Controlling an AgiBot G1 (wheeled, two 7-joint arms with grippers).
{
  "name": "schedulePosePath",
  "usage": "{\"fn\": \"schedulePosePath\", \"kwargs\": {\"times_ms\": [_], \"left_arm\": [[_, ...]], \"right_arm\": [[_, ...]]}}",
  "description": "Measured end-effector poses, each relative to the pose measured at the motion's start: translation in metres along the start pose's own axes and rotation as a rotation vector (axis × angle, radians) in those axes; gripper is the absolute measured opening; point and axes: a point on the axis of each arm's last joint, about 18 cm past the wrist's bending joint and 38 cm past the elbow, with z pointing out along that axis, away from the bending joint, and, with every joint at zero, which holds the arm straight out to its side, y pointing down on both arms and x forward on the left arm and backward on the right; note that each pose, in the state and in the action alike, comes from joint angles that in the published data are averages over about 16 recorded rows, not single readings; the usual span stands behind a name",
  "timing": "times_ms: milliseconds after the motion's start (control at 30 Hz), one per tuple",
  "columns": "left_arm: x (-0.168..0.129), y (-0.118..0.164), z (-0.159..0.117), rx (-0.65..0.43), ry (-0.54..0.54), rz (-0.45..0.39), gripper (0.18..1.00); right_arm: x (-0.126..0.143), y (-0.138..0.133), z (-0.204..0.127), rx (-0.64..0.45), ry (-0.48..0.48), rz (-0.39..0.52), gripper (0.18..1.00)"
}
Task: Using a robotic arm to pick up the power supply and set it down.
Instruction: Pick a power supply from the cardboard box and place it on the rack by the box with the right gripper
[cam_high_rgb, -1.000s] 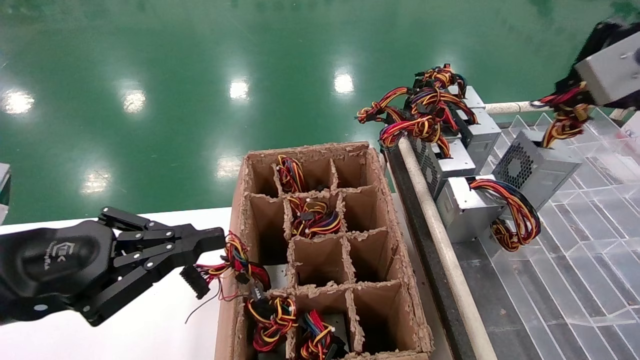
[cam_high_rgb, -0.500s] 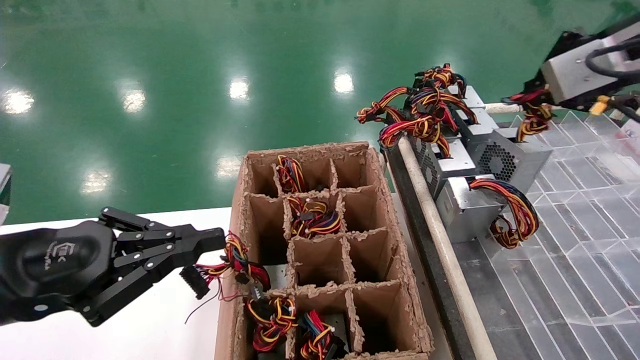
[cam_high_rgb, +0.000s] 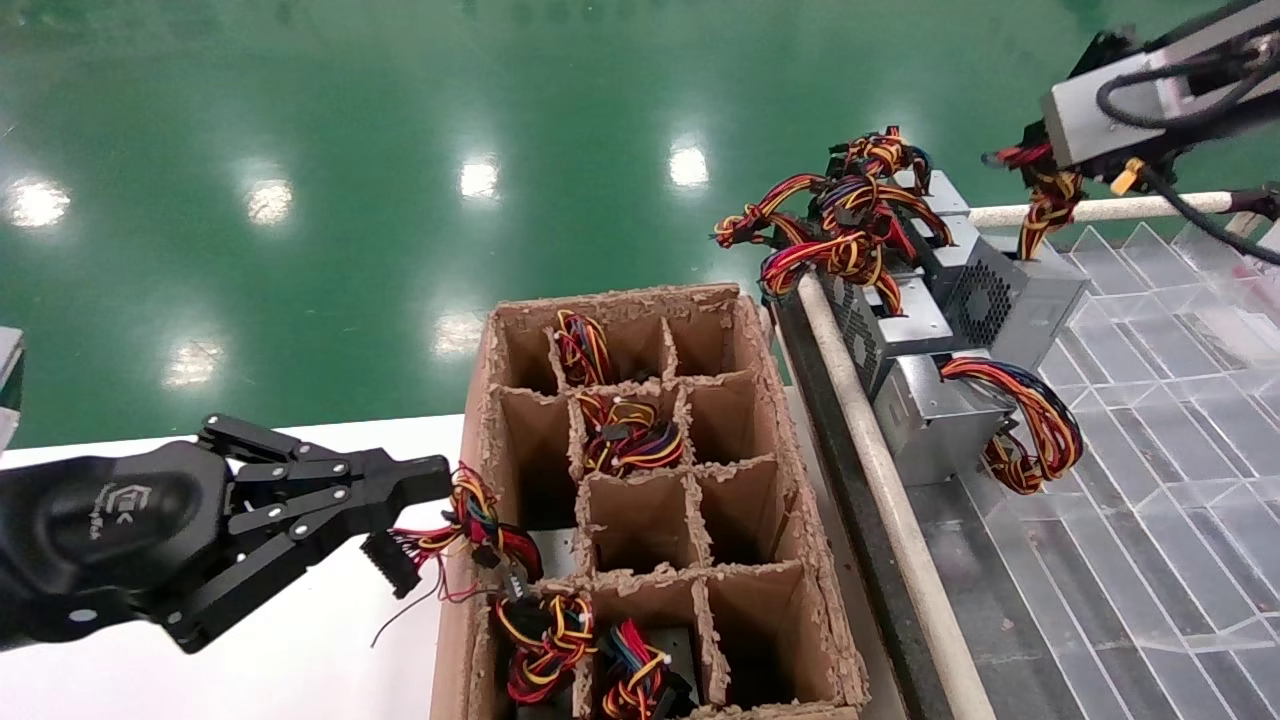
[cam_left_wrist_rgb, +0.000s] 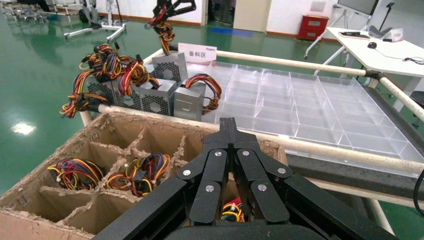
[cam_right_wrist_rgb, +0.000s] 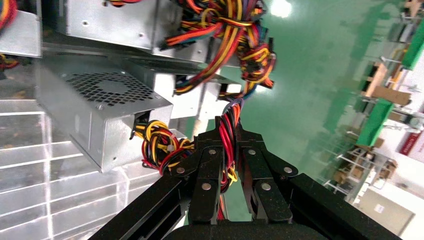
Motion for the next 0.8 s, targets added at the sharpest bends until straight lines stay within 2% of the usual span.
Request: {"fn": "schedulePosePath", "kwargs": {"times_ms": [233, 800], "left_arm": [[0.000, 0.000, 0.000, 0.000, 0.000, 0.000, 0.191], [0.000, 0.000, 0.000, 0.000, 0.000, 0.000, 0.191]], "right_arm": [[-0.004, -0.002, 0.005, 0.020, -0.003, 0.006, 0.207], [-0.028, -0.017, 0.016, 0.103, -0.098, 0.022, 0.207]]}}
